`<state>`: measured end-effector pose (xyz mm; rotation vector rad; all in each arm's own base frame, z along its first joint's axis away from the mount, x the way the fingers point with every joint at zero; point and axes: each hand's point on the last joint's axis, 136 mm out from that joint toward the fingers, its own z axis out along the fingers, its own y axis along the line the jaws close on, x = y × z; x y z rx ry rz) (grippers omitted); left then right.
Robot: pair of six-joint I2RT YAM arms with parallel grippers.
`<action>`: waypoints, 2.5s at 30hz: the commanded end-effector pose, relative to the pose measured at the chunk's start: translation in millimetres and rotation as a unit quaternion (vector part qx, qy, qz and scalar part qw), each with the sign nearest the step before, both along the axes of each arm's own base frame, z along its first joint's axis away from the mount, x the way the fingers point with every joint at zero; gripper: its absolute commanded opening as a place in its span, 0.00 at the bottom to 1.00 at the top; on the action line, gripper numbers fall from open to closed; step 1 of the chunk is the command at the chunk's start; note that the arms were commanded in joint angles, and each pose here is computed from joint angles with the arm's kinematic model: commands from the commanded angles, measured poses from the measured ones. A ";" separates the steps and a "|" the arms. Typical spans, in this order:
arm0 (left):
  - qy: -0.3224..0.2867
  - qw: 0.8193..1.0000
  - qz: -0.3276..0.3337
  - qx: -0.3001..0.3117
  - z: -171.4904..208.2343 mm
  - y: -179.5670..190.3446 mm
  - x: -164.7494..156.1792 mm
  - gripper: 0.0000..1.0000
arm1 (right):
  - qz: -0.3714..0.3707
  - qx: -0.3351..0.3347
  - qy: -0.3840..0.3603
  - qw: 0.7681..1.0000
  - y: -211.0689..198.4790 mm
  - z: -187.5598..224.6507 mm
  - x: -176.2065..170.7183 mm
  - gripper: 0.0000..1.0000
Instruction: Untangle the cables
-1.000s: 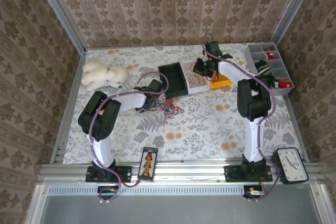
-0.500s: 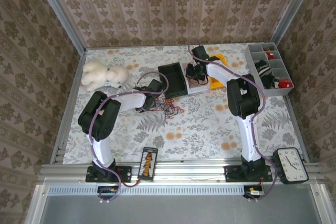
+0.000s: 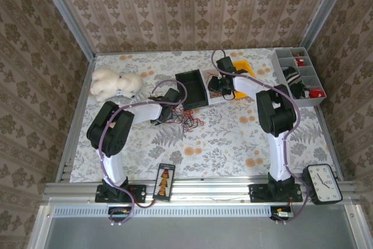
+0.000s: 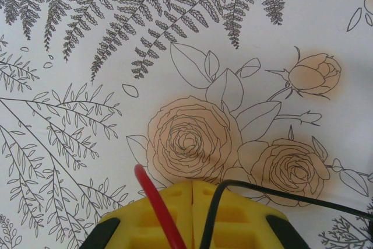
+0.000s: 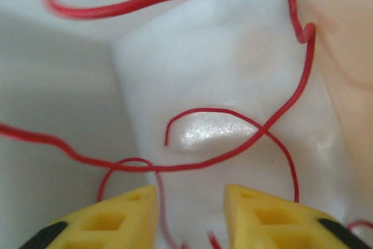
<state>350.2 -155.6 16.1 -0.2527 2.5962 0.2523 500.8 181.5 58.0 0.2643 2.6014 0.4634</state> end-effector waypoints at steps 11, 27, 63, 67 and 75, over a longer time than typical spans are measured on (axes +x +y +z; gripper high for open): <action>0.043 0.999 0.002 -0.009 -28.2 2.8 -16.2 0.00 | -0.027 0.013 -0.141 0.990 -13.5 94.9 3.4 0.55; 0.051 0.999 0.000 -0.011 -33.0 1.2 -15.5 0.00 | 0.237 -0.058 -0.102 0.964 65.9 36.8 -142.2 0.57; 0.049 0.991 0.109 0.056 -17.8 49.1 -41.1 0.00 | -0.032 -0.028 -0.018 0.999 -57.1 -30.8 -137.0 0.00; 0.055 0.987 0.135 0.063 -18.1 59.6 -48.2 0.00 | -0.104 -0.038 -0.005 0.994 -92.1 -36.3 -146.0 0.00; 0.063 0.986 0.143 0.059 -22.2 61.5 -48.9 0.00 | -0.075 -0.005 -0.015 0.997 -79.7 -31.0 -144.4 0.00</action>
